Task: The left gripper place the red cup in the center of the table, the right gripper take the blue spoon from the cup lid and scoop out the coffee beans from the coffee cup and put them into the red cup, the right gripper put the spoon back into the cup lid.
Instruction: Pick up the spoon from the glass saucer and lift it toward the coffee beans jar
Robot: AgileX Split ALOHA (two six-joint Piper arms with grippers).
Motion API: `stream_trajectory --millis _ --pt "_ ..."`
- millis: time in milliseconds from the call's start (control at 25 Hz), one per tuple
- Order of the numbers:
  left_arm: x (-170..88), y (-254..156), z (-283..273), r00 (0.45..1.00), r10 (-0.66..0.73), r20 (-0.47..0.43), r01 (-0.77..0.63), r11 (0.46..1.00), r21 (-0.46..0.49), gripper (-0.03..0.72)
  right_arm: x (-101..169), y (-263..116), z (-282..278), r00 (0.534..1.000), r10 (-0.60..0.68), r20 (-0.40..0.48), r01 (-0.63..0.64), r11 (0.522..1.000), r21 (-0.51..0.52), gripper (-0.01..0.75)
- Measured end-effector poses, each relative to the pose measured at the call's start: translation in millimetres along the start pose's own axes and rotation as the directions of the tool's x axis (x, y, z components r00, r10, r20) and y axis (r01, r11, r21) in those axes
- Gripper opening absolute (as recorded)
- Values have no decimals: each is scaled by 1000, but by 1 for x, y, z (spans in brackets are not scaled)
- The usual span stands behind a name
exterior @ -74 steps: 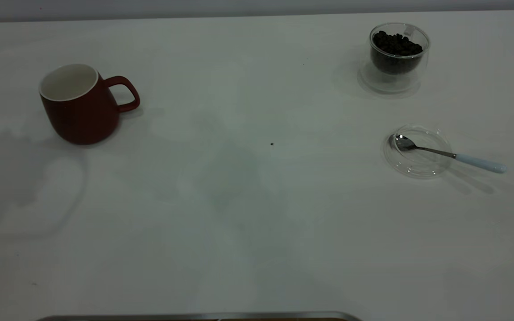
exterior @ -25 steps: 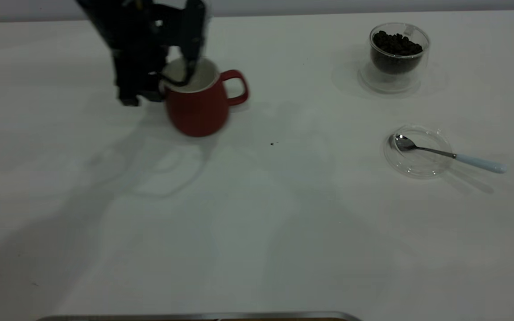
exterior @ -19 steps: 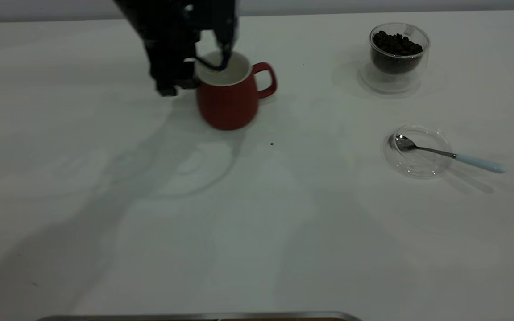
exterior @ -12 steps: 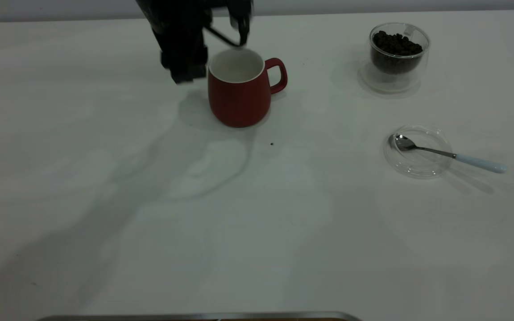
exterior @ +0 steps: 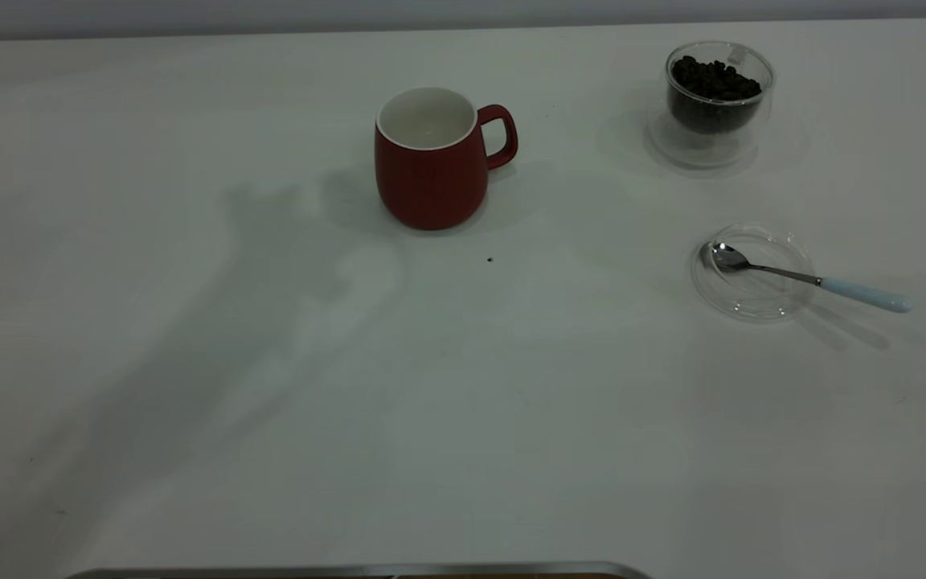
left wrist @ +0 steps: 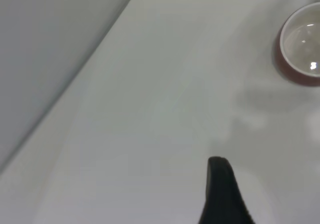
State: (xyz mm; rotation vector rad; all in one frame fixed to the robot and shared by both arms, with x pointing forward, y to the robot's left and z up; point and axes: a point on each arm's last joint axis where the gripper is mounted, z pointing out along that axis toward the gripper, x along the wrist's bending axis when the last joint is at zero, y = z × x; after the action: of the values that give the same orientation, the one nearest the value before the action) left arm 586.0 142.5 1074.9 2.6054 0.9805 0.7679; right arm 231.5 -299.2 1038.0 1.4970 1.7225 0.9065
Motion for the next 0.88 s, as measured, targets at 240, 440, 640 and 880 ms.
stream_trajectory --millis 240,440,640,880 --pt "15 -41 -122 969 -245 -39 245 969 8 532 0 0 0 1000 0 0 0 1000 0 492" --pt "15 -75 -184 942 -331 -53 330 944 -25 532 0 0 0 1000 0 0 0 1000 0 492" --pt "8 -104 -218 918 -394 -40 388 915 -111 532 0 0 0 1000 0 0 0 1000 0 492" --pt "-33 -168 -223 896 -435 89 443 891 -100 532 0 0 0 1000 0 0 0 1000 0 492"
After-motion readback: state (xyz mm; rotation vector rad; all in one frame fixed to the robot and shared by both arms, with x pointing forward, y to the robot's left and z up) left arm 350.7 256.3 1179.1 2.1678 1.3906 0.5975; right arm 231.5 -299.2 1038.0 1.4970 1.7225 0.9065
